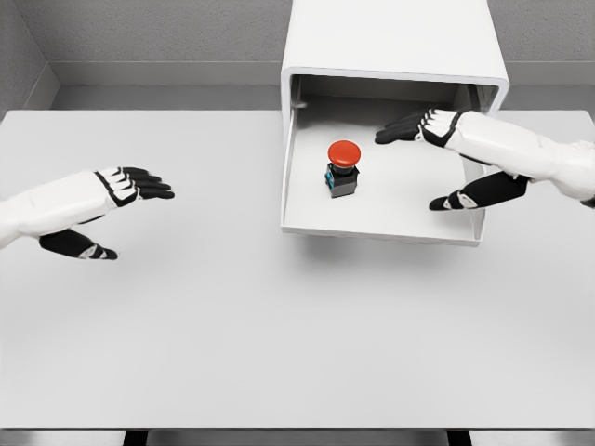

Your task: Slide open multi-storey tabletop storage cabinets and put open load switch and slide close multi-storey tabletop storage cabinets

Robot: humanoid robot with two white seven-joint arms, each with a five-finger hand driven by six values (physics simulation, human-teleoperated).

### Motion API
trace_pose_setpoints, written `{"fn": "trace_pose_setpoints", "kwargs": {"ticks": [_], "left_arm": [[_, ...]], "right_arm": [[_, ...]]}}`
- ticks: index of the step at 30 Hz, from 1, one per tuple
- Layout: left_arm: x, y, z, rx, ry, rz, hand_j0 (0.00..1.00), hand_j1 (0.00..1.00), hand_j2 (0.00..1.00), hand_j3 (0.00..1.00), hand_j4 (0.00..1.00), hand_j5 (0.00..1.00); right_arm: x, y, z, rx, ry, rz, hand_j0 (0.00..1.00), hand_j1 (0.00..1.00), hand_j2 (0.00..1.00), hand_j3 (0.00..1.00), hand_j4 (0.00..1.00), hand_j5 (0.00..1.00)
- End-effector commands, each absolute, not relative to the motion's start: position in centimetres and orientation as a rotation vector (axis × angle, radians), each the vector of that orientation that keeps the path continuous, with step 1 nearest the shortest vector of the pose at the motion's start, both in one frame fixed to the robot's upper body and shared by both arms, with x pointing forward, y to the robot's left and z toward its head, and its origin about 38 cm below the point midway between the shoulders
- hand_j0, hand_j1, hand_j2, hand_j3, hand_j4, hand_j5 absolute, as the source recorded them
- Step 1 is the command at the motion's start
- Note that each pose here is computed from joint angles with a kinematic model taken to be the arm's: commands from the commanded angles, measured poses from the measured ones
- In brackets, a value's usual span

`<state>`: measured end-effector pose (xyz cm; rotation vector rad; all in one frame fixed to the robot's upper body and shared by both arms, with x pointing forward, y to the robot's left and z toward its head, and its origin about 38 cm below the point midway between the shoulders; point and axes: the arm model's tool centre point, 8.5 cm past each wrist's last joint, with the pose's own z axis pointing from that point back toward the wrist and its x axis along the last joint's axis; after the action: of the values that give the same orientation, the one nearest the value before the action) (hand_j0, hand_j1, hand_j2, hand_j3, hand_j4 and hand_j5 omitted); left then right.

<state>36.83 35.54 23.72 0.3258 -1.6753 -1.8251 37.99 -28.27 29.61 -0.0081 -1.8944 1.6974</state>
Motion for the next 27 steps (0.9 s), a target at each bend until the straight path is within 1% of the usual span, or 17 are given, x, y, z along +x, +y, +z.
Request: {"fn": "trace_pose_setpoints", "kwargs": {"ticks": [1, 3, 11, 17, 22, 27], "left_arm": [[38.7, 38.0, 29.0, 0.527, -1.752, -1.761, 1.0, 1.0, 1.0, 1.0, 1.0, 1.0], [38.9, 38.6, 28.7, 0.539, -1.733, -1.753, 1.0, 1.0, 1.0, 1.0, 1.0, 1.0], [38.7, 37.8, 28.3, 0.506, -1.744, -1.762, 1.0, 1.0, 1.0, 1.0, 1.0, 1.0], [38.3, 37.6, 26.7, 0.464, -1.724, -1.76, 1.0, 1.0, 1.0, 1.0, 1.0, 1.0], [38.4, 37.0, 26.2, 0.443, -1.733, -1.757, 1.0, 1.0, 1.0, 1.0, 1.0, 1.0], [38.4, 36.9, 26.2, 0.441, -1.733, -1.758, 1.0, 1.0, 1.0, 1.0, 1.0, 1.0]], "right_arm": [[38.1, -27.8, 29.5, 0.01, -1.902, 1.69, 0.94, 0.94, 0.94, 0.94, 0.94, 0.94], [37.8, -27.8, 28.5, 0.035, -1.876, 1.692, 0.95, 0.95, 0.95, 0.95, 0.95, 0.95], [37.4, -28.2, 27.4, 0.046, -1.844, 1.688, 0.96, 0.96, 0.96, 0.96, 0.96, 0.96], [37.4, -28.2, 27.3, 0.048, -1.843, 1.685, 0.96, 0.96, 0.96, 0.96, 0.96, 0.96], [37.0, -28.6, 26.4, 0.063, -1.816, 1.679, 1.0, 1.0, 1.0, 1.0, 1.0, 1.0], [36.9, -28.6, 26.2, 0.064, -1.809, 1.683, 1.0, 1.0, 1.0, 1.0, 1.0, 1.0]]}}
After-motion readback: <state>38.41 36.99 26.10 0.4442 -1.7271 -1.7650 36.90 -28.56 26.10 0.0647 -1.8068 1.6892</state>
